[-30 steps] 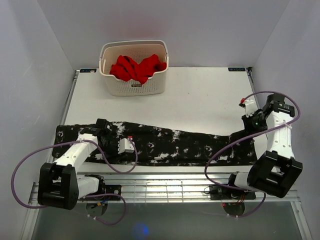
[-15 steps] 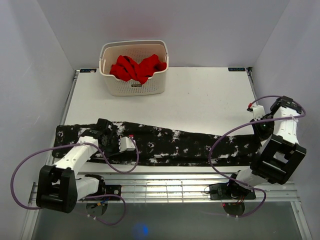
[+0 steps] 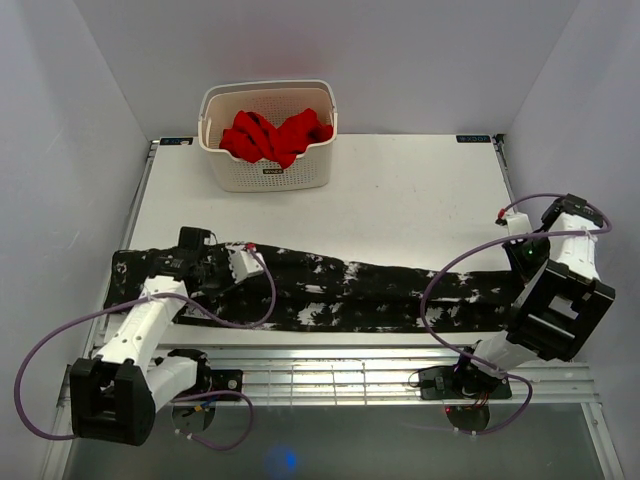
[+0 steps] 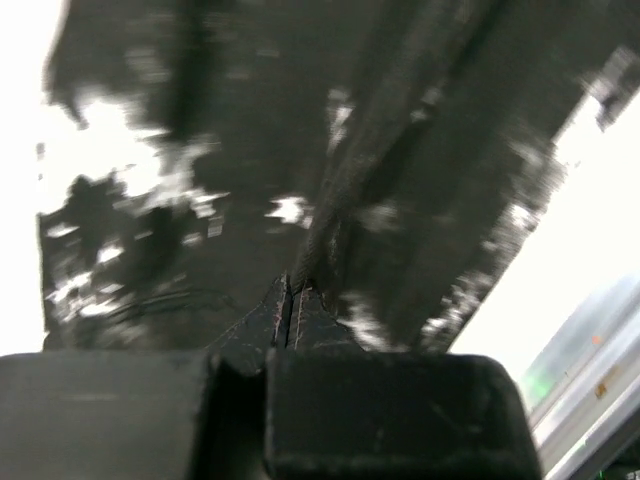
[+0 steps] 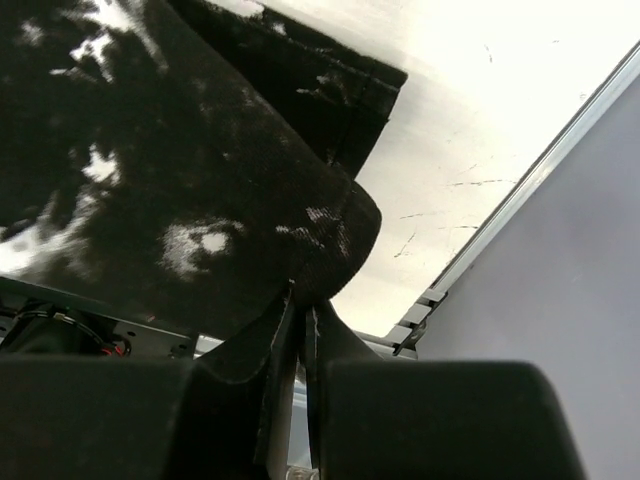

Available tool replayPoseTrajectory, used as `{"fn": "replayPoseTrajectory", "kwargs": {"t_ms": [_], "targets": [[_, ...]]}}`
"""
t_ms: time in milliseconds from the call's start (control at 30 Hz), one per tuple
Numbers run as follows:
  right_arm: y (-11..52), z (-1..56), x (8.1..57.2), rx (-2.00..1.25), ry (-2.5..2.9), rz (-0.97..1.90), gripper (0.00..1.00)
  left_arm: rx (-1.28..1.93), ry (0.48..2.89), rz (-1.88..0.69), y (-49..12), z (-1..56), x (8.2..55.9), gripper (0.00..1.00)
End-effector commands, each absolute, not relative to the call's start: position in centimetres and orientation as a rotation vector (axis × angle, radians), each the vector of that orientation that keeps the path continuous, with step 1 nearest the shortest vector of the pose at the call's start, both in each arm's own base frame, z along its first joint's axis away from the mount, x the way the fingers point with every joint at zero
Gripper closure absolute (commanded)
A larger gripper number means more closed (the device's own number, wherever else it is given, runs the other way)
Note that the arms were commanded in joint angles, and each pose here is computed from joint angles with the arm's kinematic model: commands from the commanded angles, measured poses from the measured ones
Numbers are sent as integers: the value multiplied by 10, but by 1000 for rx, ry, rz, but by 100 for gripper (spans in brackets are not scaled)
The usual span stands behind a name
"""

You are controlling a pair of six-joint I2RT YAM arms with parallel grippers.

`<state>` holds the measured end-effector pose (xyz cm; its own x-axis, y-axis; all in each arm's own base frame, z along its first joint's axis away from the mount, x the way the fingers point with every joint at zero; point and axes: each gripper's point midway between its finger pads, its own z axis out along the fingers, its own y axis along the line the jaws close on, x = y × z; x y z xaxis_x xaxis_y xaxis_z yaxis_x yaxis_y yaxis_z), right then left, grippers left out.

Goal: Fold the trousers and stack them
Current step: Fold the trousers

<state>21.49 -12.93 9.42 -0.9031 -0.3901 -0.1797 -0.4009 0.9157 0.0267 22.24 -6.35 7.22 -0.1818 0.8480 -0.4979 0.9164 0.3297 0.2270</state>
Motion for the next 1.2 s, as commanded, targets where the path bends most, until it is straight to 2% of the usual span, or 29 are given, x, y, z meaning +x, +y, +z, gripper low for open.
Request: {"fn": "replayPoseTrajectory", "kwargs": {"t_ms": [0, 167, 233, 467, 533, 767, 800, 933, 1033, 1167], "targets": [[-147, 110, 238, -629, 2847, -1, 92, 1299, 1993, -59, -55, 125, 273, 100], [-161, 137, 270, -603, 2812, -8, 92, 907, 2076, -96, -11, 175, 324, 100], [-168, 156, 293, -577, 2756, -26, 92, 850, 2041, -91, -3, 200, 343, 100], [-160, 181, 326, -511, 2734, 124, 92, 821, 2043, -97, 7, 210, 366, 100], [-157, 183, 321, -540, 2725, 121, 92, 867, 2024, -90, 6, 212, 359, 100], [-137, 135, 247, -703, 2845, 173, 92, 1063, 1998, 34, 27, 182, 303, 100], [-128, 114, 225, -715, 2896, 236, 92, 1094, 2017, 28, 27, 172, 291, 100], [-132, 67, 193, -795, 2958, 147, 92, 1279, 2077, -6, 22, 108, 237, 100], [-131, 38, 180, -790, 3013, 160, 92, 1413, 2120, -27, 20, 60, 201, 100], [-133, 24, 179, -752, 3052, 174, 92, 1511, 2193, 34, 34, 15, 178, 100]]}}
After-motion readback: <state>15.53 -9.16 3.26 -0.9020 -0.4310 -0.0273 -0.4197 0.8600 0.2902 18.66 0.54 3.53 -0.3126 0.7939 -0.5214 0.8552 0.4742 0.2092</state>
